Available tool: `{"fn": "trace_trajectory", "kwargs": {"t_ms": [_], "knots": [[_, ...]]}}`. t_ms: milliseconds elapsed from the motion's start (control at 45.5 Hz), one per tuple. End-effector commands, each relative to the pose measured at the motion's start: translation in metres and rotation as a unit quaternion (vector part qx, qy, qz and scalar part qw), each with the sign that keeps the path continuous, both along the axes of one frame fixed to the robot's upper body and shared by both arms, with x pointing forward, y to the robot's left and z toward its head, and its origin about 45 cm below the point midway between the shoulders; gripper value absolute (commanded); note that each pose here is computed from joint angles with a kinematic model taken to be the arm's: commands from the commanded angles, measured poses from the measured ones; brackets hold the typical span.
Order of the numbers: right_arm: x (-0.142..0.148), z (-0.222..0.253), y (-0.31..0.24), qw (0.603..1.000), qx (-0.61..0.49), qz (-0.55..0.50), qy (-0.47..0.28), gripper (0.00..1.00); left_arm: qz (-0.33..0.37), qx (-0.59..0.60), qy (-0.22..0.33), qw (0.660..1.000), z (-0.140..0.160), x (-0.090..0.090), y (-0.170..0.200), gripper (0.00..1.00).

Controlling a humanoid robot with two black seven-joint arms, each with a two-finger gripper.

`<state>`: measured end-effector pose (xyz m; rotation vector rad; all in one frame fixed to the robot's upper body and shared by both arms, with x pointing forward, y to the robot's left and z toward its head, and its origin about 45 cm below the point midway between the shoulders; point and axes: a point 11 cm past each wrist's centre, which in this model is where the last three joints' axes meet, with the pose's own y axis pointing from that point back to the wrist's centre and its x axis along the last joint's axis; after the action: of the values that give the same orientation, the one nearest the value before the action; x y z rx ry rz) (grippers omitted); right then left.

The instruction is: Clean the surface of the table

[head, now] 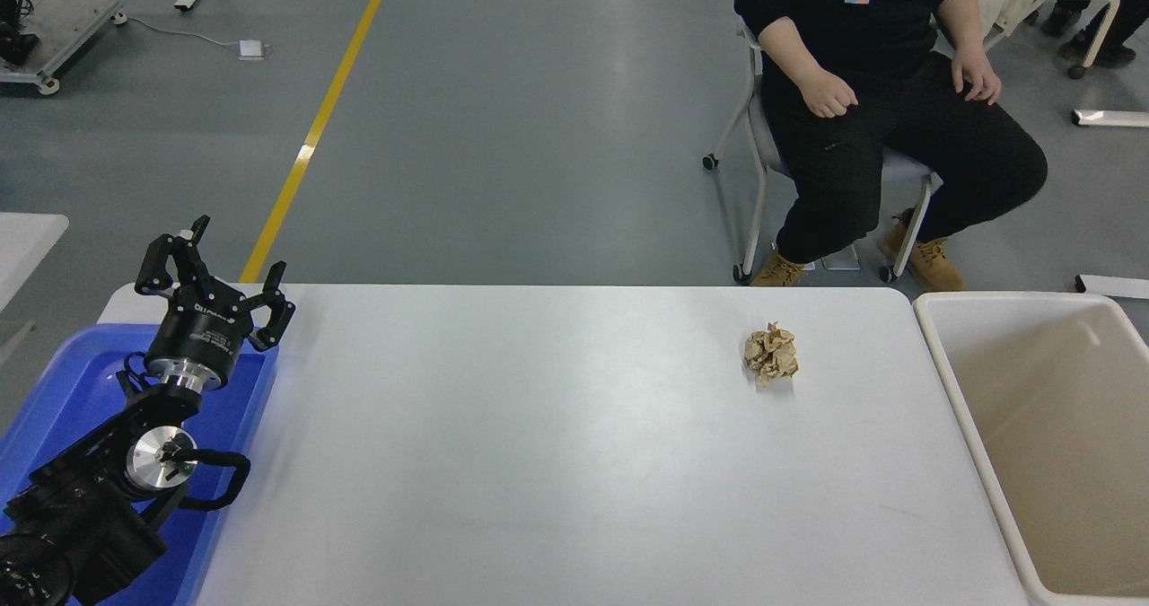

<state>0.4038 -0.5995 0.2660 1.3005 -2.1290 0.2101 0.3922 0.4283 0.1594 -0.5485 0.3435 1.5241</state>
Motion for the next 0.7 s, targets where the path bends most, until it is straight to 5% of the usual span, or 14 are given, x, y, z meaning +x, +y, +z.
{"fn": "trace_trajectory", "kwargs": {"t_ms": [0, 396, 681], "knots": [[0.034, 0.085, 0.027, 0.981, 0.094, 0.041, -0.163, 0.99, 0.0, 0.0, 0.0, 1.0, 0.0, 0.0, 0.0, 1.0], [0.051, 0.181, 0.084, 0.892, 0.239, 0.128, -0.361, 0.99, 0.0, 0.0, 0.0, 1.0, 0.0, 0.0, 0.0, 1.0], [0.046, 0.152, 0.112, 0.823, 0.352, 0.214, -0.392, 0.99, 0.0, 0.0, 0.0, 1.0, 0.0, 0.0, 0.0, 1.0]]}}
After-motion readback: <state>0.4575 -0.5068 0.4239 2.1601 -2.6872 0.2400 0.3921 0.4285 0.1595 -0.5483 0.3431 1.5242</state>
